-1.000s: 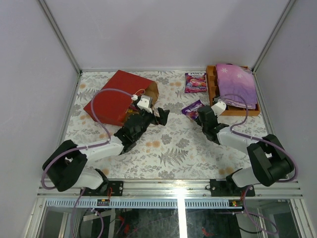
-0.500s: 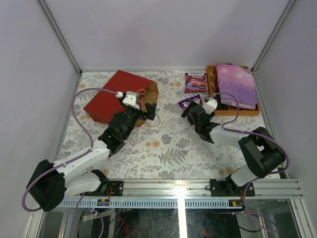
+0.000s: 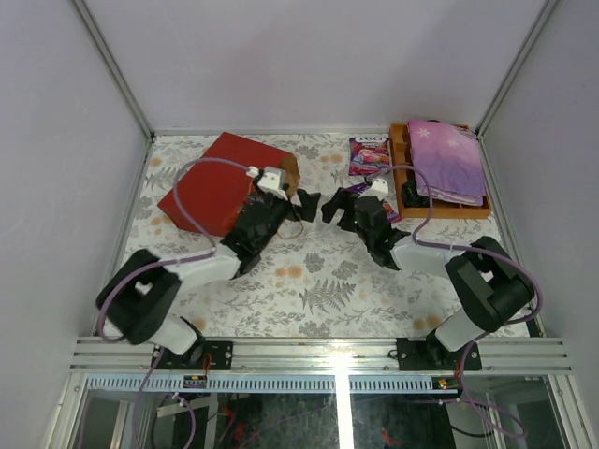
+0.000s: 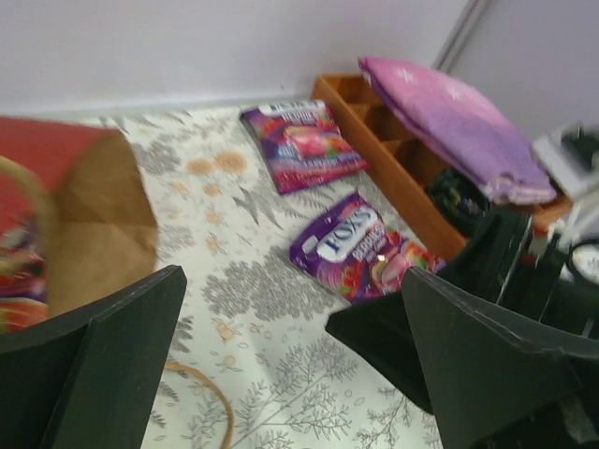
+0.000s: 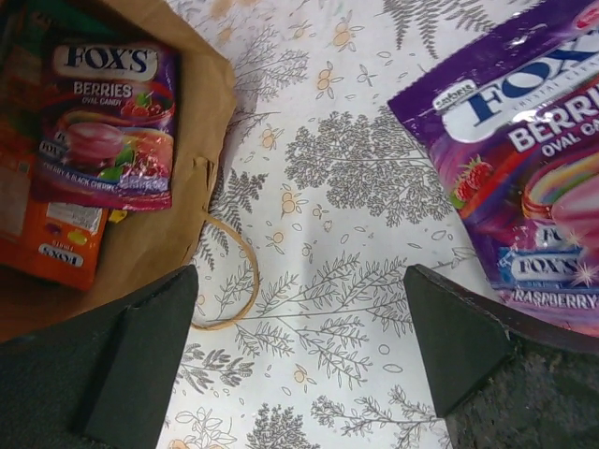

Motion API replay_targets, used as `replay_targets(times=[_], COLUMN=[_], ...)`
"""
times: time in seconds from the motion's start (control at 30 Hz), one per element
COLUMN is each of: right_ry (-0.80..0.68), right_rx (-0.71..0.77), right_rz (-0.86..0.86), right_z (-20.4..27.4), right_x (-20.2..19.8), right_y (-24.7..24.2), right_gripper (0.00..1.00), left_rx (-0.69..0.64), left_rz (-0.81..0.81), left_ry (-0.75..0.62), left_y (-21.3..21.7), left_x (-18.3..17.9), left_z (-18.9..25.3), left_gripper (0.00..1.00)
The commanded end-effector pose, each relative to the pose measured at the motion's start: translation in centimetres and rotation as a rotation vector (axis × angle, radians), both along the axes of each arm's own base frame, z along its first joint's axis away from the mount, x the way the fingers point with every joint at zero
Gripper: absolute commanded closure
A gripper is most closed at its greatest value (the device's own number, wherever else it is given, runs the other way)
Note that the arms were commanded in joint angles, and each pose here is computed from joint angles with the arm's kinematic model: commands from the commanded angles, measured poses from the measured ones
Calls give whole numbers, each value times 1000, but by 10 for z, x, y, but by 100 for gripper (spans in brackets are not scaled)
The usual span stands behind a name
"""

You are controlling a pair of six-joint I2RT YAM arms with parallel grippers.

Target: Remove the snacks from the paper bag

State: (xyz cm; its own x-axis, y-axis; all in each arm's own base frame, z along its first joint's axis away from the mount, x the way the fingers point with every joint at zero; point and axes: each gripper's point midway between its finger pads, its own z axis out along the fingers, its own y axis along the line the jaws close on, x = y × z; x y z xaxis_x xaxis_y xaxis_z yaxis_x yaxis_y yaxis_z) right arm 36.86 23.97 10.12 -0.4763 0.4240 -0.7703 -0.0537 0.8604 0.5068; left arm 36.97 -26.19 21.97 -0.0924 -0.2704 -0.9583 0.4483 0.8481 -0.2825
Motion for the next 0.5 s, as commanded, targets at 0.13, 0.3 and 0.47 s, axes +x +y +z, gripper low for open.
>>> replay_targets(times=[0.13,0.3,0.47], right_ry=[-62,-39,-12], right_rx=[71,39,78], right_rz=[126,70,22], right_z=[13,0,-9], right_x=[18,21,24], right_y=[-18,-45,-70], right_gripper=[1,1,1], left_rx=[-49,-57,-109], left_rz=[-51,-64,-46], left_ry=[-153,-176,-163], left_y=[-73,-104,-106], left_x=[18,20,16], left_z=[-9,-25,-57], left_gripper=[0,0,0])
